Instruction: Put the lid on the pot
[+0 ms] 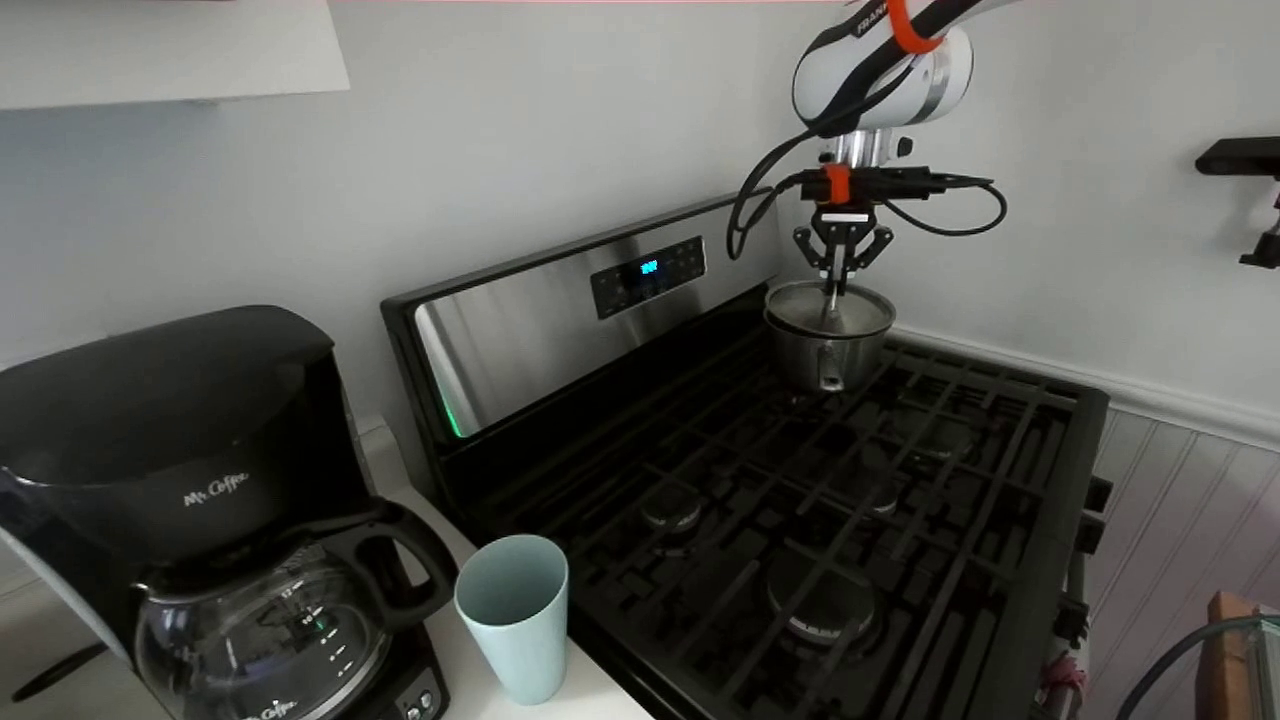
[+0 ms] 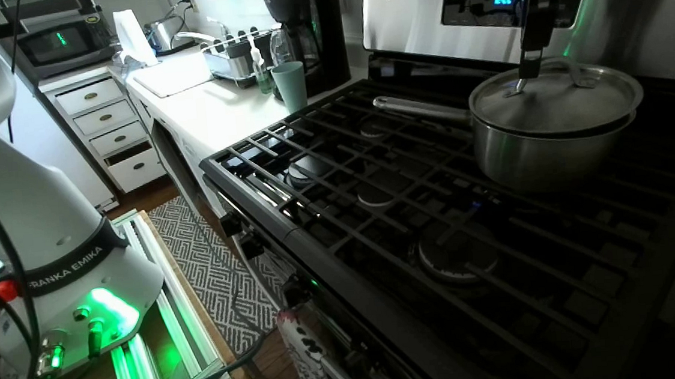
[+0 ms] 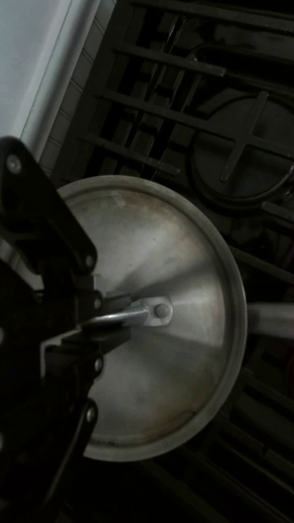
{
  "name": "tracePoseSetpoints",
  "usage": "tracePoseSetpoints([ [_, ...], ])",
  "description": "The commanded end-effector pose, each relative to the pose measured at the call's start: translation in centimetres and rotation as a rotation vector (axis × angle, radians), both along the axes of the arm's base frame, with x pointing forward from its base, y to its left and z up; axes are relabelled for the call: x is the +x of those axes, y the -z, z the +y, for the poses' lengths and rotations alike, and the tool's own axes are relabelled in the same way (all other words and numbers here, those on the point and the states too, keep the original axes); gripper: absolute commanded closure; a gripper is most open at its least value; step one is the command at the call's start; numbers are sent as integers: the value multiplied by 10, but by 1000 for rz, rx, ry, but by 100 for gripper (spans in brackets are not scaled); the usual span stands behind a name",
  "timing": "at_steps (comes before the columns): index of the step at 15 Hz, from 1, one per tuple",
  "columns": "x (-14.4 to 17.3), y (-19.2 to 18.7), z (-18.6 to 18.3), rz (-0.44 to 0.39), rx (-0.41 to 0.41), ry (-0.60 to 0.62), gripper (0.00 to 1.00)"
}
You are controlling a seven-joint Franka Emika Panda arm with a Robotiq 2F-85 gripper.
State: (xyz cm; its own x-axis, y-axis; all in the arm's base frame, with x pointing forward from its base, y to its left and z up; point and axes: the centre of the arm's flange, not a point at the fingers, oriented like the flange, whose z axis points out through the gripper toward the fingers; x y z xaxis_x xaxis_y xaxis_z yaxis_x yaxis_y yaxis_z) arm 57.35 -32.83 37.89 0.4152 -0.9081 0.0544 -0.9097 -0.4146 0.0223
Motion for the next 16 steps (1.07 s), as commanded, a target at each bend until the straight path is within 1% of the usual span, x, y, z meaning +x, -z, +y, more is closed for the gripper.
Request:
tracePoseSetpoints([
  [1,17,-1,-6,23,-13,45,96],
  [2,16,-2,-4,26,-9,44,60],
  [3,14,-3,-3,38,-6,39,60],
  [5,6,-13,5,38,2,11,47],
  [7,-3,-29,15,15,-4,-35,33],
  [8,-14,-41,26,-7,-4,-132,25],
  [10,-34,-55,49,-3,-37,-245,12],
  [11,-45,-58,60,4,-45,-302,5],
  [12,-56,-61,69,10,-54,-357,1],
  [15,-95,-78,85,8,-70,-522,0],
  [16,-43,-69,66,30,-53,-429,0],
])
